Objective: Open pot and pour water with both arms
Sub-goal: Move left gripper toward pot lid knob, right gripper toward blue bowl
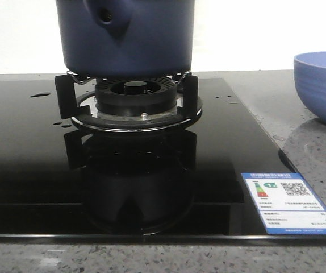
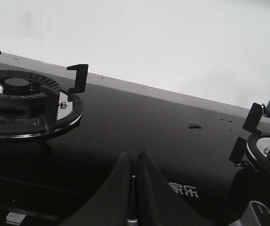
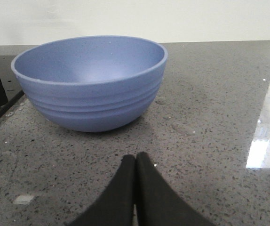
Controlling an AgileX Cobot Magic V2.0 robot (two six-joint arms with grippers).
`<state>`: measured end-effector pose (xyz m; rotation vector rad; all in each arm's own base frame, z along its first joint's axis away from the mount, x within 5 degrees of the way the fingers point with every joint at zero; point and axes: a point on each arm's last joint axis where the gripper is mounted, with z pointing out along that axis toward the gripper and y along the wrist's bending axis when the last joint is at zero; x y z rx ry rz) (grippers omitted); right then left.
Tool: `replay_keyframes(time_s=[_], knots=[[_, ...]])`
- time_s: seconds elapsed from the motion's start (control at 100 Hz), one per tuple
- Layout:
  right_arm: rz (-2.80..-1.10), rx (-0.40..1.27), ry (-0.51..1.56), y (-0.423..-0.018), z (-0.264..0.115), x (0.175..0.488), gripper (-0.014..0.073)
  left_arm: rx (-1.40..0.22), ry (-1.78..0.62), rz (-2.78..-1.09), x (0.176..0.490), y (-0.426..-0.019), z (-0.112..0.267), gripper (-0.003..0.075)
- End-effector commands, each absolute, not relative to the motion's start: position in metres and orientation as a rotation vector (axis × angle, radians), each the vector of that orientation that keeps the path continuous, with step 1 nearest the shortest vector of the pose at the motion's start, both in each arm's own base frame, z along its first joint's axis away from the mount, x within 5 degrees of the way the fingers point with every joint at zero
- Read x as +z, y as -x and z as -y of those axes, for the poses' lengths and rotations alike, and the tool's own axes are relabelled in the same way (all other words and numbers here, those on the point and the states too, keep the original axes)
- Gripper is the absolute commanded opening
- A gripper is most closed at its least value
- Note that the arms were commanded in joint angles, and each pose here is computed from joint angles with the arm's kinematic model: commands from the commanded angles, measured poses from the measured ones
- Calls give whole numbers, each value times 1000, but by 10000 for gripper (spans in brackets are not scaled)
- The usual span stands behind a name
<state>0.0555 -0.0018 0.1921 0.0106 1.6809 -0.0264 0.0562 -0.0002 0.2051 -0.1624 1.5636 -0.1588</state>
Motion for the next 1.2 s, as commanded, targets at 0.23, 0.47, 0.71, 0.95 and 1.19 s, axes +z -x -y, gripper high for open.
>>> replay_keyframes(time_s=[0.23, 0.47, 0.71, 0.95, 1.19], knots=[[-1616, -41, 4, -56, 2, 191, -56, -175, 171, -1497, 202, -55, 0, -19], [-1616, -41, 4, -56, 2, 191, -56, -175, 171, -1497, 202, -55, 0, -19], [-1584, -40, 6, -56, 1, 194, -56, -175, 171, -1497, 202, -55, 0, -19], [-1579, -37, 4, -56, 1, 195, -56, -175, 171, -1493, 202, -55, 0, -19], [-1557, 110, -121, -56, 0, 196, -56, -185, 180, -1479, 203, -55, 0, -19]])
